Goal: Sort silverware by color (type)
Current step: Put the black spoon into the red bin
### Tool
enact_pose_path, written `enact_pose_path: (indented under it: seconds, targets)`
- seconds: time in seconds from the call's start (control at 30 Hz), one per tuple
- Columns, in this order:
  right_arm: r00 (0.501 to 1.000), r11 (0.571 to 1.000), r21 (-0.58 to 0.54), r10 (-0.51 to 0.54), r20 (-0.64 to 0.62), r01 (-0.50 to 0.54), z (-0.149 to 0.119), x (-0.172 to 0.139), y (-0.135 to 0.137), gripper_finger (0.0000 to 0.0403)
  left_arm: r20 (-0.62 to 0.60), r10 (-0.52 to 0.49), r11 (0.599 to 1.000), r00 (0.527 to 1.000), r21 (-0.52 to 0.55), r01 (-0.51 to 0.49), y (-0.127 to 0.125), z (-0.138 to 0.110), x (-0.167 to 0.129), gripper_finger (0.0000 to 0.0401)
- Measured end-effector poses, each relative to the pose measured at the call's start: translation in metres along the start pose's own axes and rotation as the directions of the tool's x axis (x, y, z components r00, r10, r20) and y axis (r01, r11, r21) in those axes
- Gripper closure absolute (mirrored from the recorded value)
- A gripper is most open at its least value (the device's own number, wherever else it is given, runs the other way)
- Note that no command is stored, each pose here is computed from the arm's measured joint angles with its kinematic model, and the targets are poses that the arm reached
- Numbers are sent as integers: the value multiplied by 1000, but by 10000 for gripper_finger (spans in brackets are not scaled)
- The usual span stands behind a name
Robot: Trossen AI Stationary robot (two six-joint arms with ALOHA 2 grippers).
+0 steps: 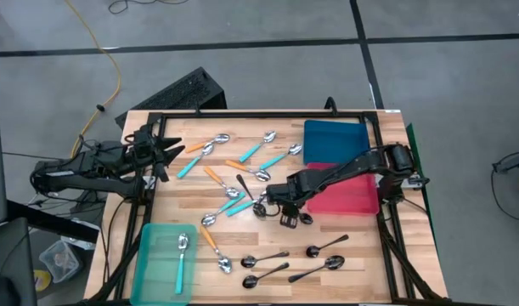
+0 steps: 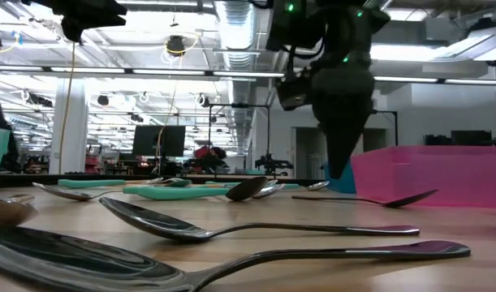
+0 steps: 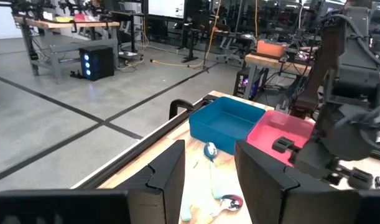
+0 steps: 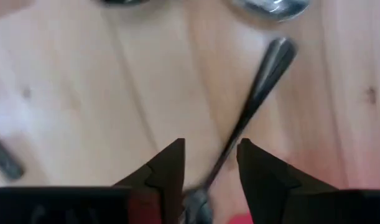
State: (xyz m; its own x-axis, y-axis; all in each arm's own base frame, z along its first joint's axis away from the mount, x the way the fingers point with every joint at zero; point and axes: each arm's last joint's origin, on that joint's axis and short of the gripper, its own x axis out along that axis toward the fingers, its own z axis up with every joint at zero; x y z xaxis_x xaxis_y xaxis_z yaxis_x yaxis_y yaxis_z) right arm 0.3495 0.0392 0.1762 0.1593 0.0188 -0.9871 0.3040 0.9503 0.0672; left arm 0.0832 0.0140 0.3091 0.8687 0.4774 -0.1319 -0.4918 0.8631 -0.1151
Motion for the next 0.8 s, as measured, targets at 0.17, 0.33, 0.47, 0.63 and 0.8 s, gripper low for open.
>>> enact_pose_path:
  seconds: [0.17, 0.33, 0.47, 0.63, 0.8]
  targets:
    - [1000, 999, 26, -20, 2, 20, 8, 14, -9, 207, 0, 1, 1000, 1000, -5, -1, 0, 0, 0, 278]
    - [998, 997, 50, -50, -36, 52, 10, 27, -16, 207, -2, 3, 1000, 1000, -4, -3, 0, 0, 0, 278]
    - [997, 997, 49, -60, -47, 62, 11, 35, -15, 211, -9, 4, 1000, 1000, -1, -4, 0, -1, 0, 278]
    - [996, 996, 56, -62, -64, 65, 11, 41, -15, 217, -20, 7, 1000, 1000, 5, -7, 1, -2, 0, 278]
    - [998, 996, 84, -18, -62, 23, 13, 40, -17, 249, -20, 7, 1000, 1000, 5, -7, 1, -2, 0, 278]
